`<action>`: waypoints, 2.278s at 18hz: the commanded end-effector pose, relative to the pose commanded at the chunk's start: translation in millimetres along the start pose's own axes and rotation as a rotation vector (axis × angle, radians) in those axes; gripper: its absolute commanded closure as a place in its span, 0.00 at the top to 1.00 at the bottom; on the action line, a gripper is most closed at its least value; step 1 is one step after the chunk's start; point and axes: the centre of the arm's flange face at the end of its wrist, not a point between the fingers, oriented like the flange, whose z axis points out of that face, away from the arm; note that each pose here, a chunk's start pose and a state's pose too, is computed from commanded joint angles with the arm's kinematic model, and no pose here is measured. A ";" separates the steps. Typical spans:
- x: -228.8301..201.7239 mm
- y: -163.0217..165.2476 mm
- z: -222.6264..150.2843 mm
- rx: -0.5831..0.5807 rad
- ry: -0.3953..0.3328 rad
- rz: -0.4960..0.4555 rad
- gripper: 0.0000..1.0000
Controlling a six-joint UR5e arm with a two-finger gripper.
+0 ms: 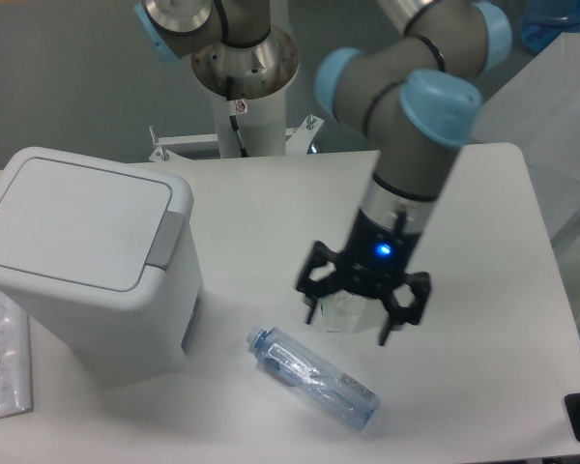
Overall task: Open the trash can
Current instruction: 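Move the gripper up and over toward the trash can lid tab, then push the gripper finger against the lid tab to flip the lid open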
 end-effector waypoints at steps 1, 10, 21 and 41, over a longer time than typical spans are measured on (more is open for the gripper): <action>10.6 3.0 -9.2 0.024 -0.008 0.001 1.00; 88.7 31.6 -28.0 0.096 0.091 0.020 1.00; 101.2 38.7 18.4 0.032 0.153 0.020 1.00; 93.1 36.4 13.8 0.041 0.144 0.003 1.00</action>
